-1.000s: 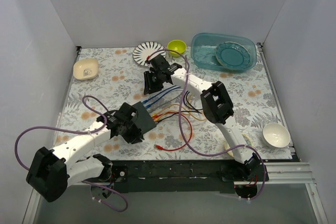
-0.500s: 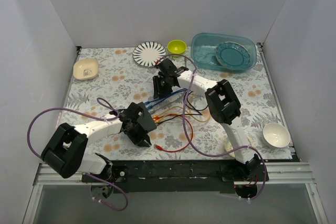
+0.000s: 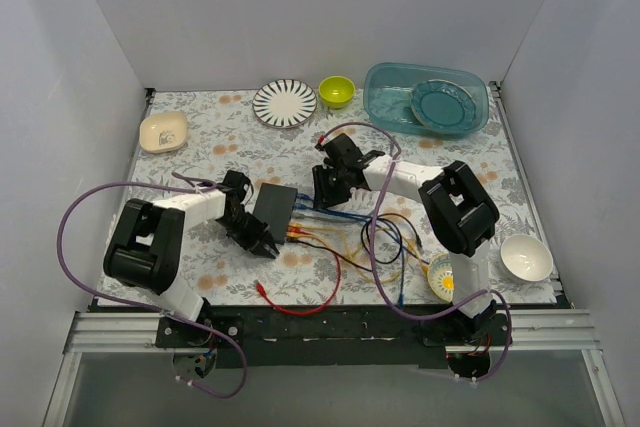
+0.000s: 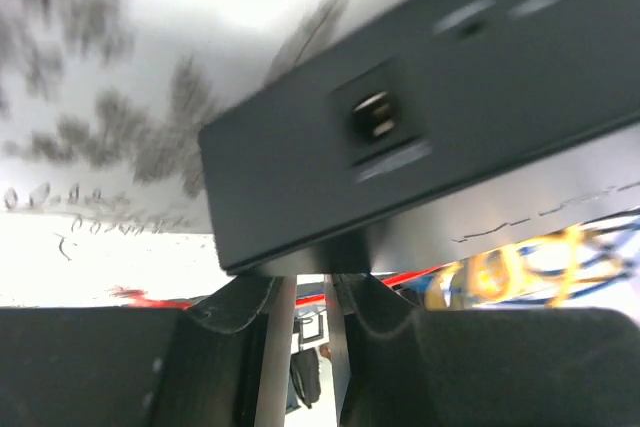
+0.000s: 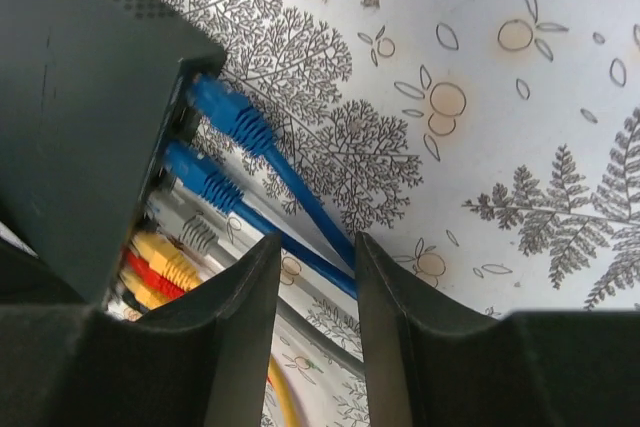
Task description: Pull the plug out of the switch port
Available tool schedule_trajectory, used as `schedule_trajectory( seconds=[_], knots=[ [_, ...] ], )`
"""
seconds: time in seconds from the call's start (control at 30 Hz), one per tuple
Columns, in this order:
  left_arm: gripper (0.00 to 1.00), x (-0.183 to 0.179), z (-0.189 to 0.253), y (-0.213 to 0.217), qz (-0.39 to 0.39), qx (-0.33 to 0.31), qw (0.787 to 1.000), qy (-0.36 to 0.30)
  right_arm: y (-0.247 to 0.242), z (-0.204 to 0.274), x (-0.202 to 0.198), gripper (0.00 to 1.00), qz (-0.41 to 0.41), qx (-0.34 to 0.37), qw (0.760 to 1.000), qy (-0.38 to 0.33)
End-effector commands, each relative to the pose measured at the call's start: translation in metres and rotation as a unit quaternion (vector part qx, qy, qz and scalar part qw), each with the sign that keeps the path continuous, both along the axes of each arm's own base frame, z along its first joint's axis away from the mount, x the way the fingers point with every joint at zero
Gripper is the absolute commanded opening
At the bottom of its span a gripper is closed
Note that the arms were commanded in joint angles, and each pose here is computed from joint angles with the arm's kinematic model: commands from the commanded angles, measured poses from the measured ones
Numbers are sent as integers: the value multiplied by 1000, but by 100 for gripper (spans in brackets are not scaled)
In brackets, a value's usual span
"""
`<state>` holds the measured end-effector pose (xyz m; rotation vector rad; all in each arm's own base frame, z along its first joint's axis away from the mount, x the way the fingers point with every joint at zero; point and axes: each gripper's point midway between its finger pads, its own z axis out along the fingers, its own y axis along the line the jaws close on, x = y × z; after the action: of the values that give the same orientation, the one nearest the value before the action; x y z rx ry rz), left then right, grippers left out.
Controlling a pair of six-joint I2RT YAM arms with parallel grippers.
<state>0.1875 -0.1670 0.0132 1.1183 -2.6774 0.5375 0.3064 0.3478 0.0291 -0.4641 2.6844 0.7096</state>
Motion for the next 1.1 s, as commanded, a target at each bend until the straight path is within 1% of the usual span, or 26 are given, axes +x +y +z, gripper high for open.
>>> schedule_trajectory(
  seconds=[0.0, 0.03, 0.07, 0.13, 0.17, 0.27, 0.3, 0.37, 0.4, 0.5, 0.6, 0.67, 0.73, 0.77, 0.87, 0.9, 0.93, 1.0, 1.03, 1.07],
  knots=[
    [18, 47, -33, 45, 2, 121, 991, -55, -8, -23, -52, 44, 15, -26, 996, 78],
    [18, 51, -37, 46, 2, 122, 991, -47, -6, -19, -53, 44, 17, -22, 997, 76],
    [18, 67, -32, 45, 5, 121, 991, -59, -4, -17, -54, 44, 19, -19, 997, 76],
    [18, 78, -35, 49, 1, 133, 990, -57, -1, -10, -54, 44, 21, -12, 997, 73],
    [18, 93, -29, 50, 5, 133, 989, -70, 0, -8, -55, 44, 22, -10, 997, 76],
    [18, 111, -30, 57, 10, 140, 987, -72, 2, -2, -58, 44, 26, -6, 997, 77],
    [19, 125, -25, 57, 10, 138, 987, -86, 3, -2, -62, 44, 29, -7, 996, 80],
    [19, 134, -30, 63, 12, 145, 986, -80, 6, 0, -76, 44, 41, -5, 995, 89],
    [19, 148, -24, 63, 13, 144, 985, -93, 8, 0, -81, 44, 46, -4, 995, 92],
    [20, 168, -23, 66, 8, 142, 984, -106, 10, 4, -90, 44, 54, -4, 994, 92],
    [20, 184, -8, 65, 8, 137, 981, -135, 4, 23, -69, 44, 35, -13, 998, 51],
    [20, 196, 8, 67, 10, 142, 976, -162, -8, 47, -50, 45, 12, -16, 1000, 16],
    [22, 205, 33, 71, 15, 147, 970, -193, -21, 75, -34, 47, -3, -17, 999, -27],
    [22, 203, 40, 75, 17, 159, 968, -195, -30, 82, -27, 47, -13, -19, 999, -40],
    [24, 191, 64, 79, 31, 161, 961, -220, -53, 88, -26, 48, -21, -30, 997, -63],
    [24, 187, 68, 80, 36, 162, 960, -226, -63, 70, -37, 48, -21, -44, 998, -48],
    [24, 181, 76, 81, 40, 160, 958, -236, -65, 66, -42, 48, -19, -39, 998, -39],
    [25, 162, 61, 83, 43, 161, 962, -215, -68, 51, -50, 46, -21, -38, 999, -19],
    [25, 154, 55, 83, 42, 160, 965, -202, -71, 36, -61, 45, -21, -41, 999, 6],
    [25, 141, 41, 84, 39, 163, 969, -179, -68, 32, -62, 44, -23, -33, 999, 10]
  ],
)
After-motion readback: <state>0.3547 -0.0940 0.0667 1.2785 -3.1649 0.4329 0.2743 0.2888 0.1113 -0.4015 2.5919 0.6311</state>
